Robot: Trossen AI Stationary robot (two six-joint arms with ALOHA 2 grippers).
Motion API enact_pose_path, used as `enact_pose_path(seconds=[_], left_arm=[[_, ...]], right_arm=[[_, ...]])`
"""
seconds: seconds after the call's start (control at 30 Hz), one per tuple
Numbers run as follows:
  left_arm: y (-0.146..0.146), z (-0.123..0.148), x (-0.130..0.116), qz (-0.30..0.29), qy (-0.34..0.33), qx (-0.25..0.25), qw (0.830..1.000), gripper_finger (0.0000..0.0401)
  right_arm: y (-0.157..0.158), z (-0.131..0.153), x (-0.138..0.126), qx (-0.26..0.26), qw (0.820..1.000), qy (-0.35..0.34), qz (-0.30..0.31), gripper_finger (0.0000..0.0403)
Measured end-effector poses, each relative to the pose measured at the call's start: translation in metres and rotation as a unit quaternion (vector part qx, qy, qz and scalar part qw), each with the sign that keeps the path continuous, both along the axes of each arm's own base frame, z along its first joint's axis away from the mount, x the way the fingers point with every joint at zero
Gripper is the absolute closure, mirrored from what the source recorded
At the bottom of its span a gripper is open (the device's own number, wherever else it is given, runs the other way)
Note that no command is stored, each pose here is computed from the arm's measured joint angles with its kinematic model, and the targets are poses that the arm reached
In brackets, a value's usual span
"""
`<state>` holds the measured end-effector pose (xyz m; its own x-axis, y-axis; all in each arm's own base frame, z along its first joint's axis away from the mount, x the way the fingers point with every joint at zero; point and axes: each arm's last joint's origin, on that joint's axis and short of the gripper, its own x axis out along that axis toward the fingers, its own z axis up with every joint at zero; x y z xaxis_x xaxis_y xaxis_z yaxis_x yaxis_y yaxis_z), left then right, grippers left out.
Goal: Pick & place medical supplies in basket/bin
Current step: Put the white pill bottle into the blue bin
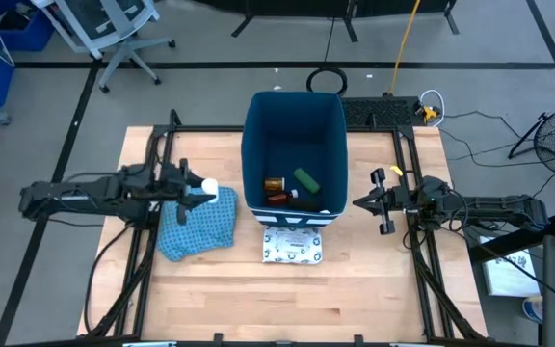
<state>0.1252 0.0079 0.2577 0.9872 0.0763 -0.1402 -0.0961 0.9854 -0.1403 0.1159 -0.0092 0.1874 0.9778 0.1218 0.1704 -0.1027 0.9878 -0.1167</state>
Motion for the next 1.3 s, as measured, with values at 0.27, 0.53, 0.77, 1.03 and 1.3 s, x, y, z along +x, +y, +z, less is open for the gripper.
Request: enact_pose_path(seconds=[0.27, 0.53, 0.77, 1.03, 1.3], left_arm=[[0.007, -0.015, 0.004, 0.054, -0.032, -0.030, 0.998, 0.0227], [0.020, 0.054, 0.011, 0.080, -0.104, -0.037, 0.991, 0.0233], [0.035, 0.118, 0.054, 0.037, -0.045, -0.031, 0.998, 0.0228], [0.068, 0.165, 0.151, 0.008, 0.059, 0.016, 0.998, 0.0232], [0.102, 0.149, 0.251, -0.037, 0.136, 0.064, 0.988, 0.0232]], right_arm=[[0.000, 0.000, 0.000, 0.000, 1.000, 0.000, 0.000, 0.0403], [0.000, 0.000, 0.000, -0.023, 1.000, -0.003, -0.004, 0.0403], [0.000, 0.001, 0.000, -0.035, 0.999, -0.008, -0.006, 0.0403], [0.000, 0.001, 0.000, -0.037, 0.999, -0.008, -0.007, 0.0403], [0.000, -0.001, 0.000, -0.048, 0.999, 0.001, -0.009, 0.0403]])
